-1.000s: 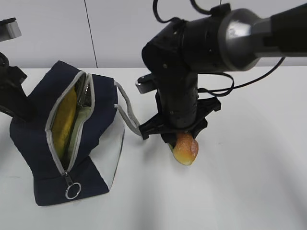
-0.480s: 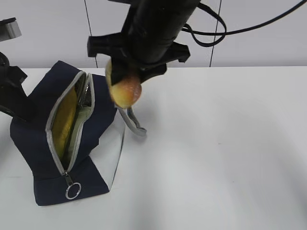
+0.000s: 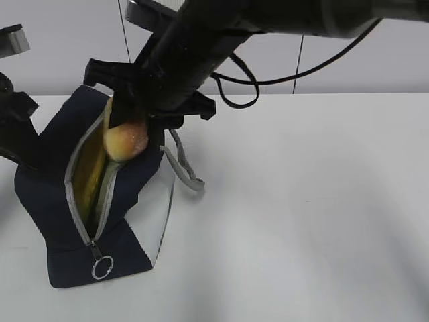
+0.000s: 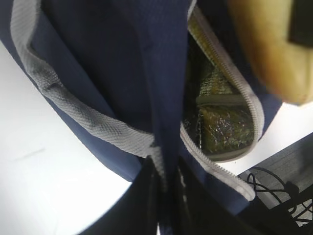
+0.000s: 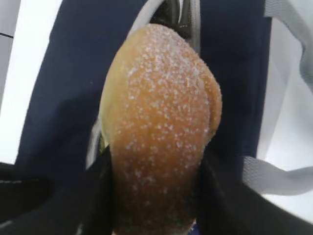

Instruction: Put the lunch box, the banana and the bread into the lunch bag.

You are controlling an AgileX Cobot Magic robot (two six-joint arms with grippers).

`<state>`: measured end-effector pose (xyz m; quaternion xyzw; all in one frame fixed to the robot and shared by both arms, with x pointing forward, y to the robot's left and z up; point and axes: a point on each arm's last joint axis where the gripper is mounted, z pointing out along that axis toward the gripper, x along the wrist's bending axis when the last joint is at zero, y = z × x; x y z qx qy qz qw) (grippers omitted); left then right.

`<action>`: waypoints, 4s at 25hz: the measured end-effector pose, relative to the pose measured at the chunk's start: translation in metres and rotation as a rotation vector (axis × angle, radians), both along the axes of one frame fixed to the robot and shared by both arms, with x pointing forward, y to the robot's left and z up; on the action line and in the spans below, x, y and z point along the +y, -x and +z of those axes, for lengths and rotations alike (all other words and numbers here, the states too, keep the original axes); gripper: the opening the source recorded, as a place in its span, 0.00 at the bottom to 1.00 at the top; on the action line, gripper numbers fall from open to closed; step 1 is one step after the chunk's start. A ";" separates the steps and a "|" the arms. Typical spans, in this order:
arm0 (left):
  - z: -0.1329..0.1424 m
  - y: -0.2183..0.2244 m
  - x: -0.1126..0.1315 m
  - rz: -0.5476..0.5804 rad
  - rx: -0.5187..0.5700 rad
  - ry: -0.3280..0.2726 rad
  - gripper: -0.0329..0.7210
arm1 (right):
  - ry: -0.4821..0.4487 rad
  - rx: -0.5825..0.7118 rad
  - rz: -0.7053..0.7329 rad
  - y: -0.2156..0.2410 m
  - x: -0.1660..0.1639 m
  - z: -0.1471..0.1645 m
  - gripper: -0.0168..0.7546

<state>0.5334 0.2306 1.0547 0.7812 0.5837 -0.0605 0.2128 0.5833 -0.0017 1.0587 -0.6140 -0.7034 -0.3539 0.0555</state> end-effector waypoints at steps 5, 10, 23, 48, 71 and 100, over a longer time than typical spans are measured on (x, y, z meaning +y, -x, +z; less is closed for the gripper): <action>0.000 0.000 0.000 0.004 0.002 0.006 0.08 | -0.126 0.065 -0.060 -0.010 0.014 -0.020 0.45; 0.000 0.000 -0.001 0.004 0.002 0.007 0.08 | -0.136 0.096 -0.066 -0.015 0.020 -0.039 0.45; 0.000 0.000 -0.001 0.006 -0.001 0.011 0.08 | -0.108 0.076 0.017 -0.017 0.026 -0.056 0.69; 0.001 -0.001 -0.001 0.008 -0.002 0.014 0.08 | 0.043 0.055 0.179 -0.013 0.022 -0.033 0.76; 0.001 -0.001 -0.001 0.008 -0.003 0.014 0.08 | 0.237 -0.012 0.198 -0.020 0.009 -0.001 0.89; 0.001 -0.001 -0.001 0.008 -0.003 0.014 0.08 | 0.247 0.197 0.092 -0.060 -0.020 -0.058 0.47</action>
